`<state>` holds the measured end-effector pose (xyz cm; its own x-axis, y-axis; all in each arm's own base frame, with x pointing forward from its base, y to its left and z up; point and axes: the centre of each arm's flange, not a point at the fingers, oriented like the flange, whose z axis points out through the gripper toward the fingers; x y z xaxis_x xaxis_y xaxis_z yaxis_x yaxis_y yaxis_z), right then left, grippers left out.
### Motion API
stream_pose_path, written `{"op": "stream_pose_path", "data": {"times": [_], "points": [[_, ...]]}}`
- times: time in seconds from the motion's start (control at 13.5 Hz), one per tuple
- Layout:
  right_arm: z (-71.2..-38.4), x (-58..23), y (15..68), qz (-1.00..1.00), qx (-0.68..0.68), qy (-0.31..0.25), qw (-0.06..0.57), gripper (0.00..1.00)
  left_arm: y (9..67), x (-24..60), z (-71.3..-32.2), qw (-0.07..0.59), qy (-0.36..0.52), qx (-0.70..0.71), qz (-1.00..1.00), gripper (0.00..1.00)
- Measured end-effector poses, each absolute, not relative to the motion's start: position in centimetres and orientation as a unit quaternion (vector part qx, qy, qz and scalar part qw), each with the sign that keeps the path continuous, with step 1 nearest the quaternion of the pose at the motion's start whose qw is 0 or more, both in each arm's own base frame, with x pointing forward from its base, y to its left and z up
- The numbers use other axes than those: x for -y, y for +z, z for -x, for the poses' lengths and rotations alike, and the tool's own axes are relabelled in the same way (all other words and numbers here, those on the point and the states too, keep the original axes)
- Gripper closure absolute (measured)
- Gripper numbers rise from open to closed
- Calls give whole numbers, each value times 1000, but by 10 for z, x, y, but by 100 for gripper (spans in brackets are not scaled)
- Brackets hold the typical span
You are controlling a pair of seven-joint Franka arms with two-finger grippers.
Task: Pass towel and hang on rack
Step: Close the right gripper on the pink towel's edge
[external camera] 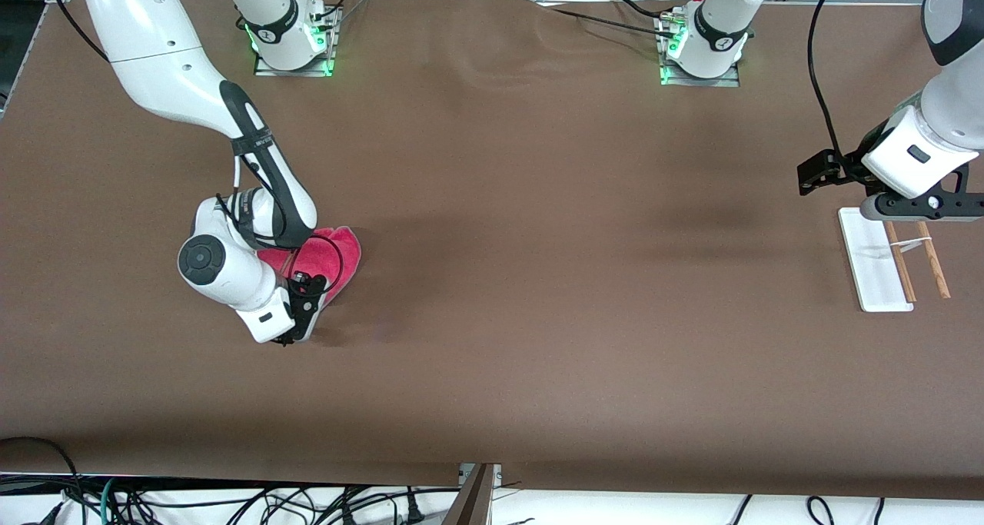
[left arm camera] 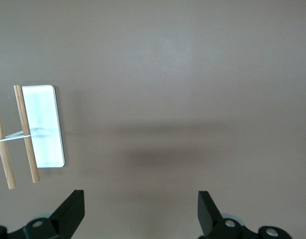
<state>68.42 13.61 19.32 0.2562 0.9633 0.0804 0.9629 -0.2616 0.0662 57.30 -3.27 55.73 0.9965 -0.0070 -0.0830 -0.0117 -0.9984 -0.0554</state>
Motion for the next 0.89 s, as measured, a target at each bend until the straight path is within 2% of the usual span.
{"op": "stream_pose_path", "data": {"times": [0.07, 0.15, 0.22, 0.3, 0.37, 0.59, 0.89], "points": [[-682, -135, 190, -793, -607, 54, 3, 37, 557, 35, -573, 28, 41, -6, 999, 0], [-680, -134, 187, -793, -607, 54, 3, 37, 557, 38, -573, 28, 41, -7, 999, 0], [-680, -133, 186, -793, -606, 54, 4, 44, 557, 39, -573, 28, 41, -8, 999, 0], [-680, -131, 185, -794, -605, 54, 4, 54, 557, 39, -573, 28, 41, -9, 999, 0], [-680, -129, 185, -795, -605, 54, 5, 69, 557, 39, -573, 28, 41, -8, 999, 0], [-681, -127, 185, -796, -603, 54, 5, 98, 557, 38, -572, 28, 42, -8, 999, 0], [-684, -136, 200, -804, -593, 36, -21, 99, 557, 38, -572, 28, 42, -8, 999, 0]]}}
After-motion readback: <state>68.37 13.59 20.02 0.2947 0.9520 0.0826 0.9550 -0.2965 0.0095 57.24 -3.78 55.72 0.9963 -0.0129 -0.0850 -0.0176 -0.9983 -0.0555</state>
